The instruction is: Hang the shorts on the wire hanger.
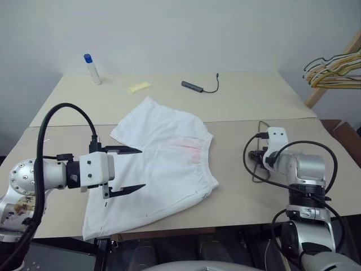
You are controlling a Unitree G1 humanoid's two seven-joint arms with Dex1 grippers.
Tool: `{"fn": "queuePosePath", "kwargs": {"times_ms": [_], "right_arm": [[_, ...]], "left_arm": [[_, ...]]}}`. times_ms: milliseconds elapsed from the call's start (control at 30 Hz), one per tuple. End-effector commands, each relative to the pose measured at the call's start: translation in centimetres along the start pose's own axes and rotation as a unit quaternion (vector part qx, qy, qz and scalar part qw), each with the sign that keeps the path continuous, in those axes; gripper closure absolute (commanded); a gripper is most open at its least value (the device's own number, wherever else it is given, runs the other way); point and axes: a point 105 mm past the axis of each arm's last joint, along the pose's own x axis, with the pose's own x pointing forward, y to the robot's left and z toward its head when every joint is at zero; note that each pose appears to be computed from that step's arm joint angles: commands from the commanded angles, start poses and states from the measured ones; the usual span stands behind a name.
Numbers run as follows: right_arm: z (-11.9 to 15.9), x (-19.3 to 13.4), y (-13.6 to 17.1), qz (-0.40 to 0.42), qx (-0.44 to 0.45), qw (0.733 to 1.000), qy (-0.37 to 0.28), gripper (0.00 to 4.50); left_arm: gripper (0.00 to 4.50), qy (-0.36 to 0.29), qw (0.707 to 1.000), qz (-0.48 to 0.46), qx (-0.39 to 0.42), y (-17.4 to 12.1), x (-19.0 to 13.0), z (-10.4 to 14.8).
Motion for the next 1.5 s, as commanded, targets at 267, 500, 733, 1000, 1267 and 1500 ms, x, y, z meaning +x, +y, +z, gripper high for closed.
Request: {"fn": "queuePosePath", "kwargs": {"times_ms": [267, 500, 733, 1000, 1267, 1500], "right_arm": [[-2.4, 0.7, 0.9, 0.014, -0.016, 0.999, 0.041, 4.46], [2.4, -1.3, 2.9, 0.038, -0.091, 0.992, -0.077, 4.46], [7.3, -6.2, 7.3, 0.121, -0.16, 0.955, -0.218, 4.46], [8.7, -12.1, 13.9, 0.218, -0.309, 0.838, -0.394, 4.46], [7.4, -14.8, 17.0, 0.256, -0.365, 0.757, -0.478, 4.46], [7.1, -14.7, 17.5, 0.248, -0.38, 0.738, -0.5, 4.5]], "left_arm": [[0.0, -0.012, 1.0, 0.002, 0.024, 0.3, 0.6, 1.0], [0.0, -0.057, 0.99, 0.112, -0.062, 3.5, 1.3, 1.2], [0.0, -0.164, 0.942, 0.183, -0.231, 5.7, 3.1, 2.9], [0.0, -0.258, 0.83, 0.237, -0.435, 8.9, 7.7, 4.3], [0.0, -0.297, 0.79, 0.237, -0.482, 10.1, 8.8, 6.1], [0.58, -0.342, 0.756, 0.23, -0.508, 11.0, 7.7, 6.5]]}}
